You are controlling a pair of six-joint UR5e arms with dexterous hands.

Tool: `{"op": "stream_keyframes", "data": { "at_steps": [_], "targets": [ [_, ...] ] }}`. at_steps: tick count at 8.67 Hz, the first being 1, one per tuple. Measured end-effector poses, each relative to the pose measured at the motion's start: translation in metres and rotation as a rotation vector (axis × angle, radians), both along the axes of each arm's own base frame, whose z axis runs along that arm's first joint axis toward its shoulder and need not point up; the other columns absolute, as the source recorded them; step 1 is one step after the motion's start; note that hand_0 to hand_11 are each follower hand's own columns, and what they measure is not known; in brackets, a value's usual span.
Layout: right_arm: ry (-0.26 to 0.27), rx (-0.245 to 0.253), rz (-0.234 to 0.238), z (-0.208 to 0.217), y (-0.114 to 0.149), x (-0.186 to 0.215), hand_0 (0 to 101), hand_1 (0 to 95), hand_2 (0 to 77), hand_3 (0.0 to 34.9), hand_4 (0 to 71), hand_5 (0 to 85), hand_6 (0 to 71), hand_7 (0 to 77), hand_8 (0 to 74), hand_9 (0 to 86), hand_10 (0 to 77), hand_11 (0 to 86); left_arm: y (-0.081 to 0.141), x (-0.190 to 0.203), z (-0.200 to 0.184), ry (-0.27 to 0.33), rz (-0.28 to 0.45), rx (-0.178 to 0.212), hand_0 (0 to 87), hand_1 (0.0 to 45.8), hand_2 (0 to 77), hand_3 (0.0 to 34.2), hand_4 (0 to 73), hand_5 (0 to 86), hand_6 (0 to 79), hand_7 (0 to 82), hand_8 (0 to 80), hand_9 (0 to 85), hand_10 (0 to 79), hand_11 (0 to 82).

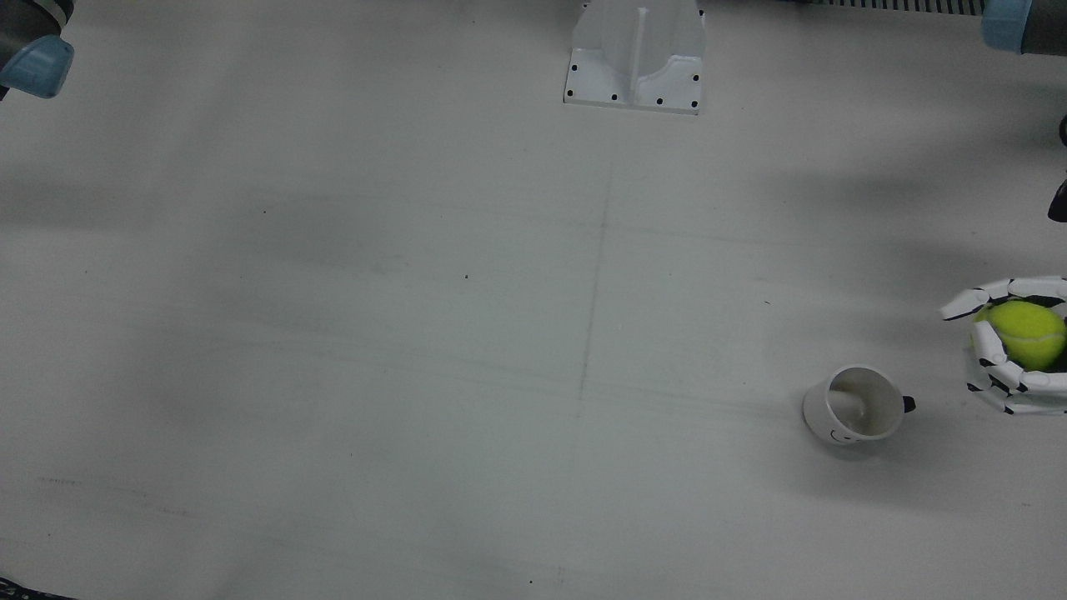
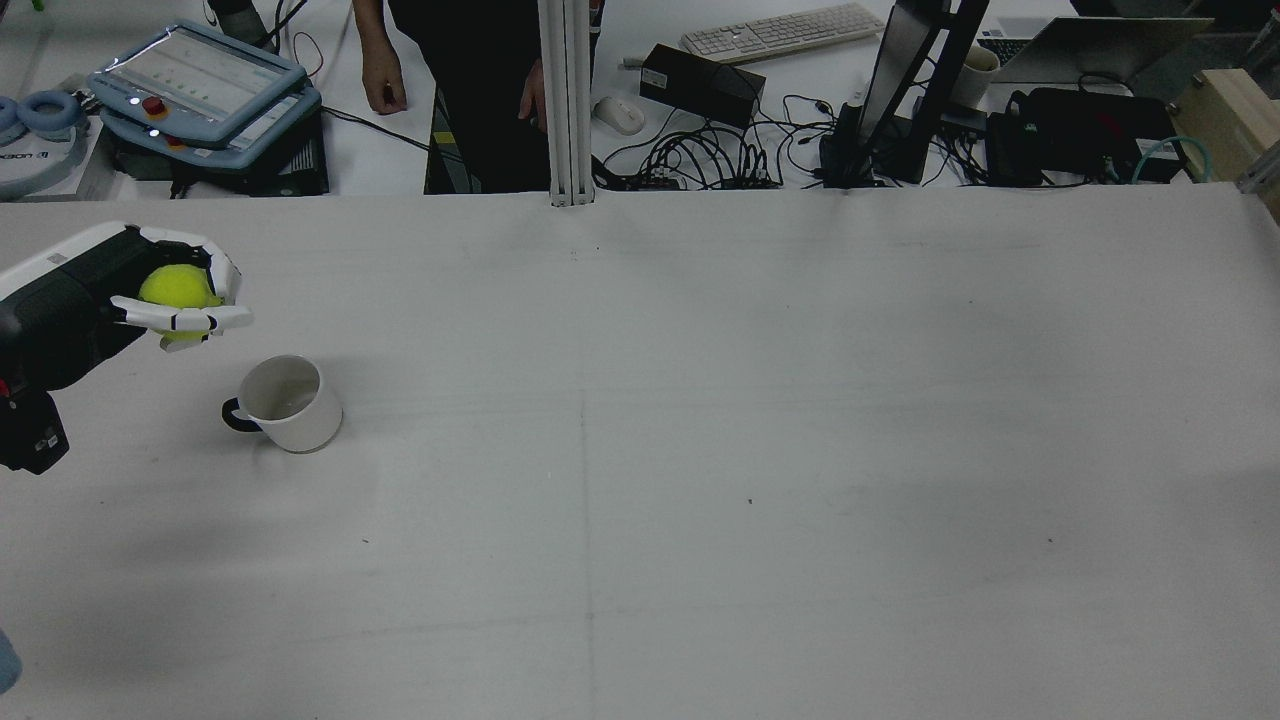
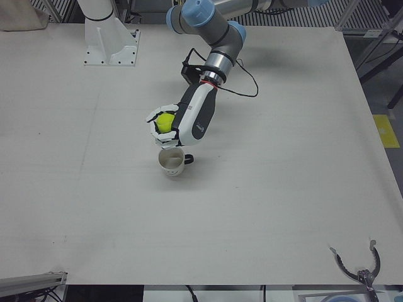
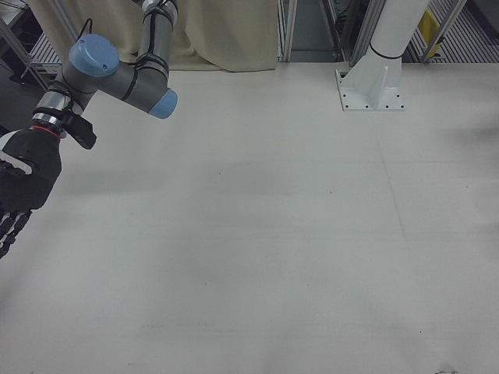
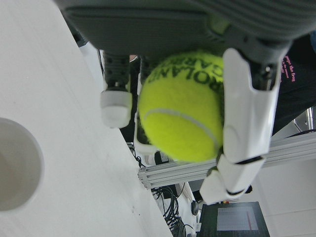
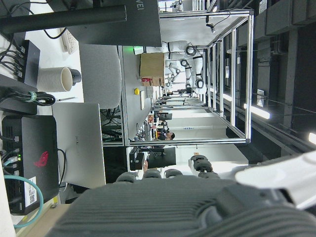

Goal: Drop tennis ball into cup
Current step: 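Carry the yellow tennis ball in the left hand over the white mug, then open the left hand fingers to release the ball into the mug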

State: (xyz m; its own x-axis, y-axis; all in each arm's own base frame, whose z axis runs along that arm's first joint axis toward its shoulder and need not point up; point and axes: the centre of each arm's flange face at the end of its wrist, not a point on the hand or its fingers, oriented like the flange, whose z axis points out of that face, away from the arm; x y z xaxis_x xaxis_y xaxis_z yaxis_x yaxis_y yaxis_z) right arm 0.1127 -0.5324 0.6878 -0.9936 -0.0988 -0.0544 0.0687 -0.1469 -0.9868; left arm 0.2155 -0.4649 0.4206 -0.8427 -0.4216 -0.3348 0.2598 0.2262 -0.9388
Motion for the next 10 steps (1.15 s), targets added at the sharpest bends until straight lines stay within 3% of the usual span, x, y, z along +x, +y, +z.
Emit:
{"op": "stream_keyframes", "data": {
  "at_steps": [6, 7, 8, 9, 10],
  "targets": [
    [0.000, 0.000, 0.000, 0.000, 0.000, 0.000, 0, 0.5, 0.5, 0.0, 0.0, 0.0, 0.0, 0.5, 0.0, 0.0, 0.0, 0.5, -0.016, 0.031, 0.009, 0.003, 0.012, 0.002, 59.3, 35.5, 21.8, 9.7, 66.0, 44.2, 58.4, 49.6, 66.5, 50.2, 64.9, 70.4],
    [0.000, 0.000, 0.000, 0.000, 0.000, 0.000, 0, 0.5, 0.5, 0.0, 0.0, 0.0, 0.0, 0.5, 0.0, 0.0, 0.0, 0.5, -0.017, 0.032, 0.007, 0.016, 0.015, 0.014, 67.2, 35.5, 21.3, 9.8, 60.5, 49.1, 58.4, 49.6, 61.6, 52.4, 52.4, 62.2],
    [0.000, 0.000, 0.000, 0.000, 0.000, 0.000, 0, 0.5, 0.5, 0.0, 0.0, 0.0, 0.0, 0.5, 0.0, 0.0, 0.0, 0.5, -0.017, 0.032, 0.005, 0.025, 0.019, 0.024, 80.9, 34.4, 21.3, 10.0, 50.2, 57.8, 57.8, 49.6, 55.1, 51.8, 41.5, 51.3],
    [0.000, 0.000, 0.000, 0.000, 0.000, 0.000, 0, 0.5, 0.5, 0.0, 0.0, 0.0, 0.0, 0.5, 0.0, 0.0, 0.0, 0.5, -0.017, 0.032, 0.005, 0.028, 0.020, 0.028, 80.7, 35.5, 21.3, 10.0, 42.5, 58.4, 54.0, 48.5, 45.3, 44.7, 29.5, 40.9],
    [0.000, 0.000, 0.000, 0.000, 0.000, 0.000, 0, 0.5, 0.5, 0.0, 0.0, 0.0, 0.0, 0.5, 0.0, 0.0, 0.0, 0.5, -0.016, 0.032, 0.004, 0.029, 0.021, 0.030, 80.7, 35.5, 21.3, 10.0, 42.5, 58.4, 54.0, 48.5, 45.3, 44.7, 29.5, 40.9]
  ]
}}
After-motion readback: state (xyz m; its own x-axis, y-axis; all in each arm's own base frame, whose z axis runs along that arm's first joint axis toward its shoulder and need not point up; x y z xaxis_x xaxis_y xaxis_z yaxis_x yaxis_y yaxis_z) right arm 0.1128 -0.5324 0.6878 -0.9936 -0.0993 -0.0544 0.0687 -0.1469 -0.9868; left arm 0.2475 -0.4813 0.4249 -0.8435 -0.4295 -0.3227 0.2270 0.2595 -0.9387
